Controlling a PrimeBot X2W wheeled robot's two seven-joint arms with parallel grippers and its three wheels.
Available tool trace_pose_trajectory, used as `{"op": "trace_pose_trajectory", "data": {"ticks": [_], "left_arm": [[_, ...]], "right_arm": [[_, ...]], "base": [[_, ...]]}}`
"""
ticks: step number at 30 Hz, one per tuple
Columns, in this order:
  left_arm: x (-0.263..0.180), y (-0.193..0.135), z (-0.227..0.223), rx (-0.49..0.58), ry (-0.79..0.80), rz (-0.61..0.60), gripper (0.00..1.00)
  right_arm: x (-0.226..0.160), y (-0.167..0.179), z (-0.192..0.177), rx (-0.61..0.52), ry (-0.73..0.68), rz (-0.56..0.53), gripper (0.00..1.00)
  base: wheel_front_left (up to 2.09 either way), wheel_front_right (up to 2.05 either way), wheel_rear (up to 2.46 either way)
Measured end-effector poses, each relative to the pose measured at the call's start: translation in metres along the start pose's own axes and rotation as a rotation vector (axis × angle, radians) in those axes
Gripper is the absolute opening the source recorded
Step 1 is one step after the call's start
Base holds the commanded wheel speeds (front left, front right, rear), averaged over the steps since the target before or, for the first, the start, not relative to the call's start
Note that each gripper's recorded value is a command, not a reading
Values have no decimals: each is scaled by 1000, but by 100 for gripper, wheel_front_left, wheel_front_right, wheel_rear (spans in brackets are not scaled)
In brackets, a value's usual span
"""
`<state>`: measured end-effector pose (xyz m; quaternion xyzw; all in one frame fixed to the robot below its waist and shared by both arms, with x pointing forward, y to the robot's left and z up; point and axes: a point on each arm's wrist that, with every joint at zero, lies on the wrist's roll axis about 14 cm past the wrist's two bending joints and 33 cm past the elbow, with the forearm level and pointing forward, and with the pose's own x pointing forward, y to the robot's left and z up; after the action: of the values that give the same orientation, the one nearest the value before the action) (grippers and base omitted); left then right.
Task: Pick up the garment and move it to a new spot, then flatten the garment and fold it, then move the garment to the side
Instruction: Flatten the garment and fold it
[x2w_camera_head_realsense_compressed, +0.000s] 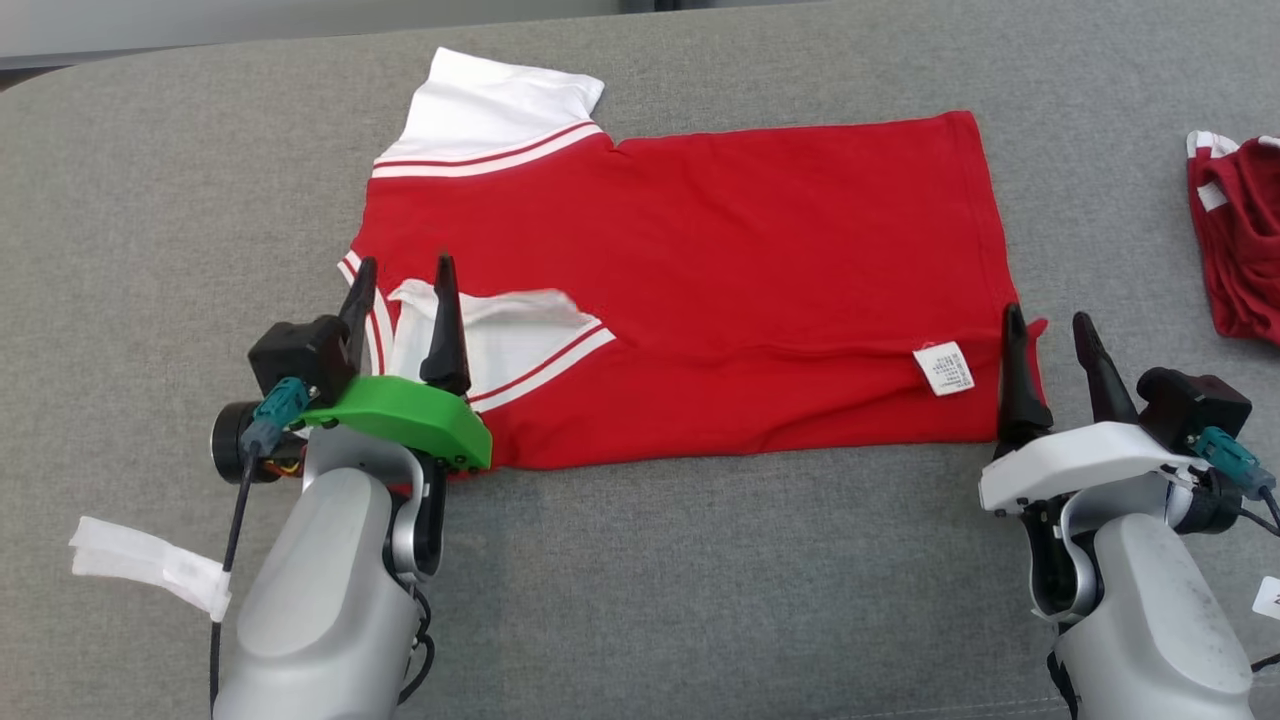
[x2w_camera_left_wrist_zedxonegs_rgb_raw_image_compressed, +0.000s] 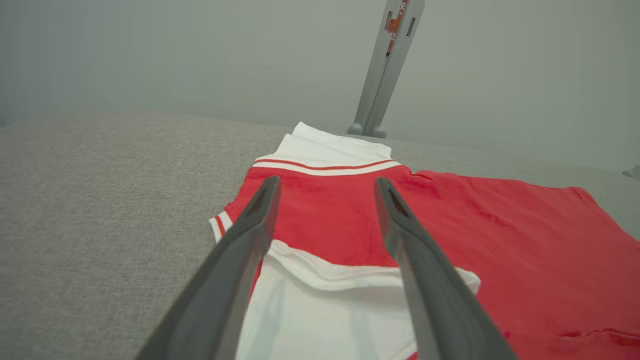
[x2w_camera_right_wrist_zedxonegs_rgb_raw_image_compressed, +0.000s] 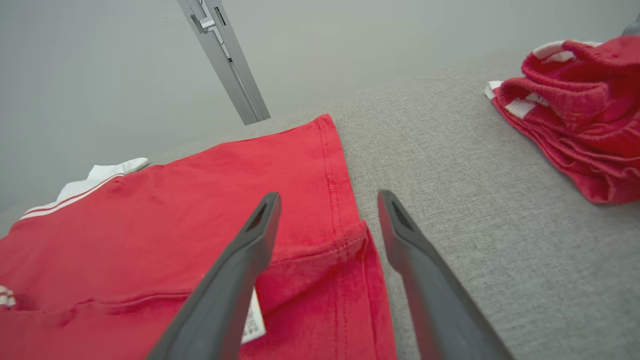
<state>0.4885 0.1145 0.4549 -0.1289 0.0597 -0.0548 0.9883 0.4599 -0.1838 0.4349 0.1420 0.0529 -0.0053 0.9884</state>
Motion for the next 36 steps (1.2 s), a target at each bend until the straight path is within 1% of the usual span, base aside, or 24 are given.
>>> {"op": "trace_pose_trajectory", "data": {"ticks": [8,14,16,17,19,21,23,25,28,34,35,36], "left_arm": [[-18,11,18,-27,-72,40,100],[-47,31,14,-38,-70,103,100],[-60,41,6,-53,-39,133,100],[-71,50,-2,-60,5,155,100],[-82,56,-11,-79,56,175,100],[-93,58,-25,-123,119,192,100],[-102,58,-37,-141,179,197,100],[-108,56,-49,-193,230,202,100],[-108,49,-57,-246,266,195,100],[-103,37,-73,-276,326,174,100],[-102,36,-76,-280,336,172,97],[-100,35,-77,-282,338,170,75]], "right_arm": [[-4,-4,23,-63,-68,-3,100],[-17,-7,32,-123,-88,-8,100],[-22,-6,34,-136,-86,-4,100],[-26,-4,35,-139,-81,1,100],[-29,-2,35,-142,-71,8,100],[-32,1,34,-144,-62,15,100],[-34,1,33,-145,-50,17,100],[-34,1,32,-145,-42,18,100],[-34,1,29,-143,-28,18,100],[-36,-5,20,-146,25,1,100],[-36,-7,17,-146,36,-4,100],[-37,-10,15,-148,47,-9,100]], "base": [[0,0,0],[0,0,0],[0,0,0],[0,0,0],[0,0,0],[0,0,0],[0,0,0],[0,0,0],[0,0,0],[0,0,0],[0,0,0],[0,0,0]]}}
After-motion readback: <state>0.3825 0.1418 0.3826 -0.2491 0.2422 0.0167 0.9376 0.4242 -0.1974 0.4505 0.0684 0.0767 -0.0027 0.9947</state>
